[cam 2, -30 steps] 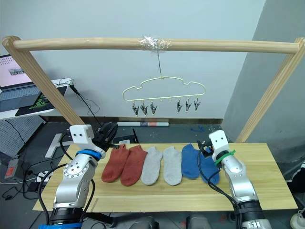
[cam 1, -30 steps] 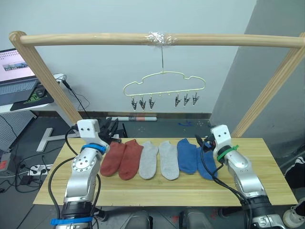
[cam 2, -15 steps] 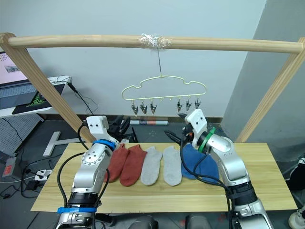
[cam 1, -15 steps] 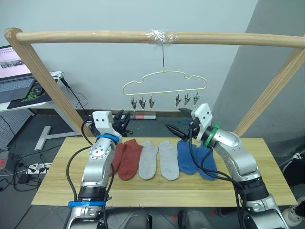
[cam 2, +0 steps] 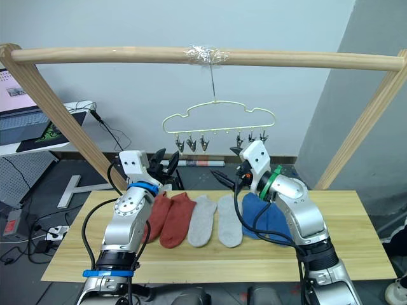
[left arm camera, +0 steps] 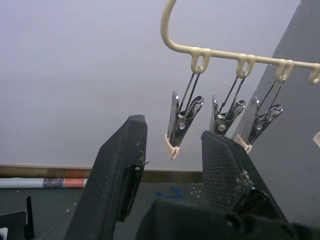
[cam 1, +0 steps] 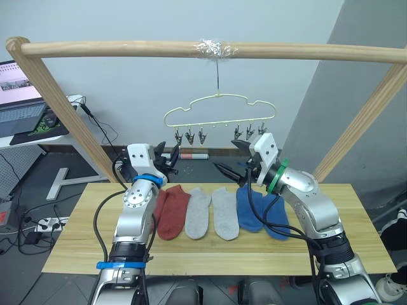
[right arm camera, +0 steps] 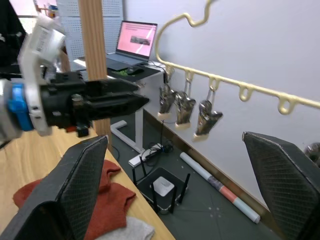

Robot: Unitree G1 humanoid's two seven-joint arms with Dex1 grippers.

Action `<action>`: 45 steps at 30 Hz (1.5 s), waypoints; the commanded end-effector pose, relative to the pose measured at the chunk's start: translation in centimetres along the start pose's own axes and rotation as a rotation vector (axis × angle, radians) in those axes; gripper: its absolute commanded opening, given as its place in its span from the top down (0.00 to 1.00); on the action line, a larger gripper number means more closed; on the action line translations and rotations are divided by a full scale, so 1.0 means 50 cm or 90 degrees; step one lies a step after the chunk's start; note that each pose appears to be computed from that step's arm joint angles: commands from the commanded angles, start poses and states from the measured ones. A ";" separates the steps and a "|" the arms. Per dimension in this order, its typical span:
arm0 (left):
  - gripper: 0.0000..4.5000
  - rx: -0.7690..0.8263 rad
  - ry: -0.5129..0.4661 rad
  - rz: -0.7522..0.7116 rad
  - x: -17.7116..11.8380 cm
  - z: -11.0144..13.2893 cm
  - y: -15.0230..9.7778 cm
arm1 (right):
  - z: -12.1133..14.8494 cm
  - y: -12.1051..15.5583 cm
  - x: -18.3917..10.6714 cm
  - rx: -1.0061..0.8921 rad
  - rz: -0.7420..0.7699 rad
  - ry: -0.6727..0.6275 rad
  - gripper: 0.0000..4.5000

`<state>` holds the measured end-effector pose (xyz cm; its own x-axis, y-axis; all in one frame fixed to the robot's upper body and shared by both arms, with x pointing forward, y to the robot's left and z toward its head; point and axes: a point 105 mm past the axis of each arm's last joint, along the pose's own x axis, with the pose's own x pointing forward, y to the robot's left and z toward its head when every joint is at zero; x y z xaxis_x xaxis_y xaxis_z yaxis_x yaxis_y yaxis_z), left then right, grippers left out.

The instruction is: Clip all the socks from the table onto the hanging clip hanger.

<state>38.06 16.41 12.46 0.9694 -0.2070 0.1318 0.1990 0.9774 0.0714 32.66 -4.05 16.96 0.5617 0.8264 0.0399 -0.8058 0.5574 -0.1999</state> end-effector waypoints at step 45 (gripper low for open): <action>0.53 0.032 -0.053 0.034 0.032 0.026 -0.004 | 0.115 0.019 0.013 -0.022 0.056 -0.081 0.00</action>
<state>39.63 15.66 12.41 0.9743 -0.1579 0.1604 0.1424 0.9843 0.1042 31.72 -2.50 20.24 0.4797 0.8735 0.0835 -0.8516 0.4863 -0.1954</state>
